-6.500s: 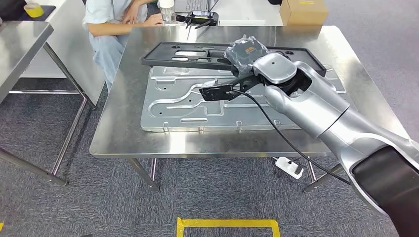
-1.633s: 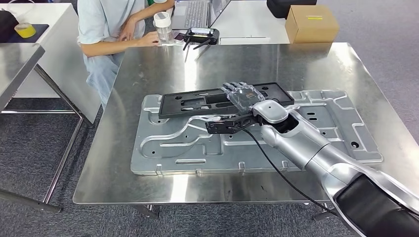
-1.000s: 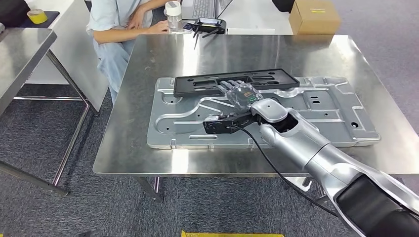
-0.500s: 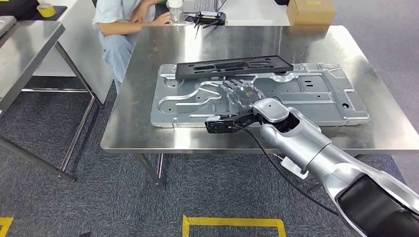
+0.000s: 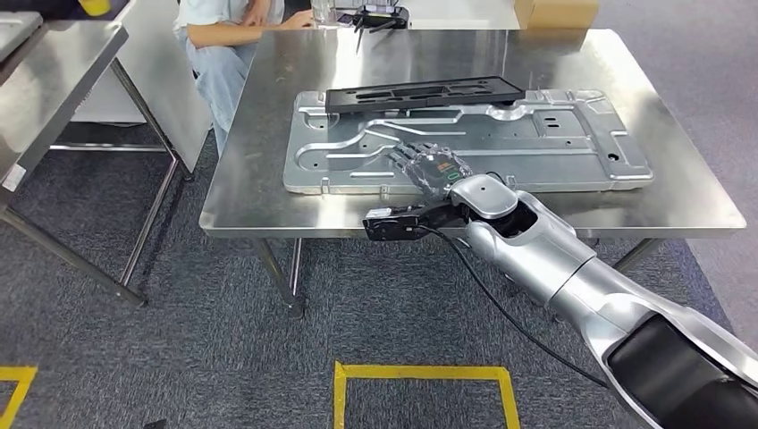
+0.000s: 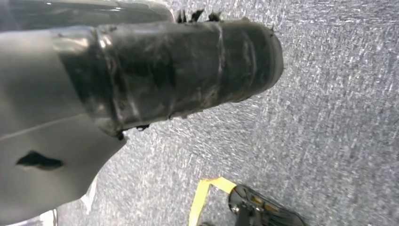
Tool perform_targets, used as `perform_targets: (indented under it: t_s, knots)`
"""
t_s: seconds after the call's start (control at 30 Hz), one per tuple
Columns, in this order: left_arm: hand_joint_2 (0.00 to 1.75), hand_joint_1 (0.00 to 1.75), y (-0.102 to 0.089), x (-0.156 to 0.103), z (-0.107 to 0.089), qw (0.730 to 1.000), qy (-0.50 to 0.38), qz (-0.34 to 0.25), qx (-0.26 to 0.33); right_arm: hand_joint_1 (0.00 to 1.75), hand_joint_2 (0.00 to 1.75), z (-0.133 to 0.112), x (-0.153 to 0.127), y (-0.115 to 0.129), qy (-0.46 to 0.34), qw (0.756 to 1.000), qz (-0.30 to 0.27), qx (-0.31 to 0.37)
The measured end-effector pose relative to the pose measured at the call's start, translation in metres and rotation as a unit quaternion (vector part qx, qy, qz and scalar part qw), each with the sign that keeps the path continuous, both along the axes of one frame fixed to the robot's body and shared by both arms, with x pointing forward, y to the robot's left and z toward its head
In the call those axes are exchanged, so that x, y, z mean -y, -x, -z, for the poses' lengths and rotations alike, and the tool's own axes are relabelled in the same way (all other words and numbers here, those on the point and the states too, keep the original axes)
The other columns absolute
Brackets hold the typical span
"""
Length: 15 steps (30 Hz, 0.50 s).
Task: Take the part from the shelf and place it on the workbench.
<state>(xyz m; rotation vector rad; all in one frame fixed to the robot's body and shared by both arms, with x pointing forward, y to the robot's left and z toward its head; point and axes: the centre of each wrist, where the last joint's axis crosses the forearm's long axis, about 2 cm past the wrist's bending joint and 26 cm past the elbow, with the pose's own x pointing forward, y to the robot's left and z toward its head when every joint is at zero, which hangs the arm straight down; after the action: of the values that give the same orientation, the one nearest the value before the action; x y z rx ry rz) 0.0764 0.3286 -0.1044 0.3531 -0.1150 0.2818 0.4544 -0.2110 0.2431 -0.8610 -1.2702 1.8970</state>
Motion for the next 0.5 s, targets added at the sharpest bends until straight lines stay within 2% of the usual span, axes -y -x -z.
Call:
perform_targets:
  t_s: [0.23, 0.5]
  knots:
    - [0.0, 0.0, 0.0056, -0.0003, 0.0009, 1.0, 0.0, -0.001, -0.006, 0.0, 0.0, 0.0019, -0.0027, 0.0014, 0.0, 1.0, -0.003, -0.003]
    - [0.0, 0.0, -0.0009, -0.0025, -0.0003, 1.0, 0.0, -0.003, -0.001, 0.0, 0.0, 0.0018, -0.0053, 0.002, -0.001, 1.0, -0.006, -0.003]
